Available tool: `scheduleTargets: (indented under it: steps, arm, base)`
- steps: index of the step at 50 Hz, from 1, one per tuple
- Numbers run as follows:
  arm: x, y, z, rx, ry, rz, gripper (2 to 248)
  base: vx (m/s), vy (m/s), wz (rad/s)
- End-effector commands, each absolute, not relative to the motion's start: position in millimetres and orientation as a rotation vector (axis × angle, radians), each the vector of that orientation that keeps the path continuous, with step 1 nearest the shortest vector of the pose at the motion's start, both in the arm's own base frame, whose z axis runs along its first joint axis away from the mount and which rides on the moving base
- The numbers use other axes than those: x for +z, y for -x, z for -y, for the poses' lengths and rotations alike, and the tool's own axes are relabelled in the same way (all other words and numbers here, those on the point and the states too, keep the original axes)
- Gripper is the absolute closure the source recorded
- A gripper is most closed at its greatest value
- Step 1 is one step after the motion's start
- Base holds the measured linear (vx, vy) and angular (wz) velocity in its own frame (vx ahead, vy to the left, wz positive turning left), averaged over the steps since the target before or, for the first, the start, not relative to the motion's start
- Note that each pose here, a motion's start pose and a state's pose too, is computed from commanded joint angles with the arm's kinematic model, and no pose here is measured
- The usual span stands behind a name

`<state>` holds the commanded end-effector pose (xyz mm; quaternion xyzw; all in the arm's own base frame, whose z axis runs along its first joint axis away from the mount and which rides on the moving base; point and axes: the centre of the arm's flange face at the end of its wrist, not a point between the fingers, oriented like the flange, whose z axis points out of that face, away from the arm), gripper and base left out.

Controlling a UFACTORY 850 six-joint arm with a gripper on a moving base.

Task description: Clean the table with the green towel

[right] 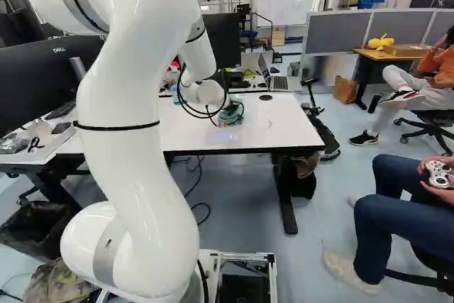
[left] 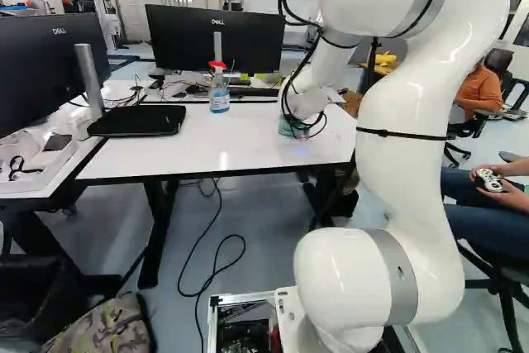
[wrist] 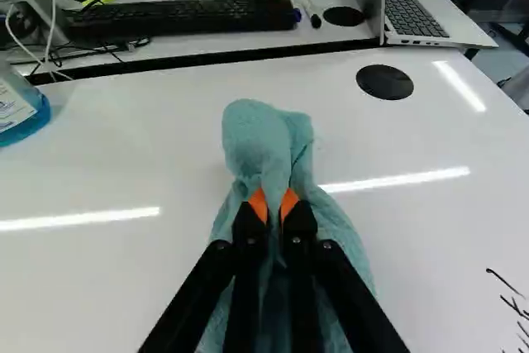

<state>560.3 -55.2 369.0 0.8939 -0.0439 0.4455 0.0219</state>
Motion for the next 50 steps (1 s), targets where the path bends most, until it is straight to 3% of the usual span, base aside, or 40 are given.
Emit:
scheduleTargets:
  steps: [26,50]
  arm:
    - [367.5,-578.0,20.0,1.408,-2.791,0.048,212]
    - [363.8,-610.3,41.8,1.431,-2.76,0.094,212]
  base:
    - [0.0,0.0,0.0]
    - [0.0,0.0,0.0]
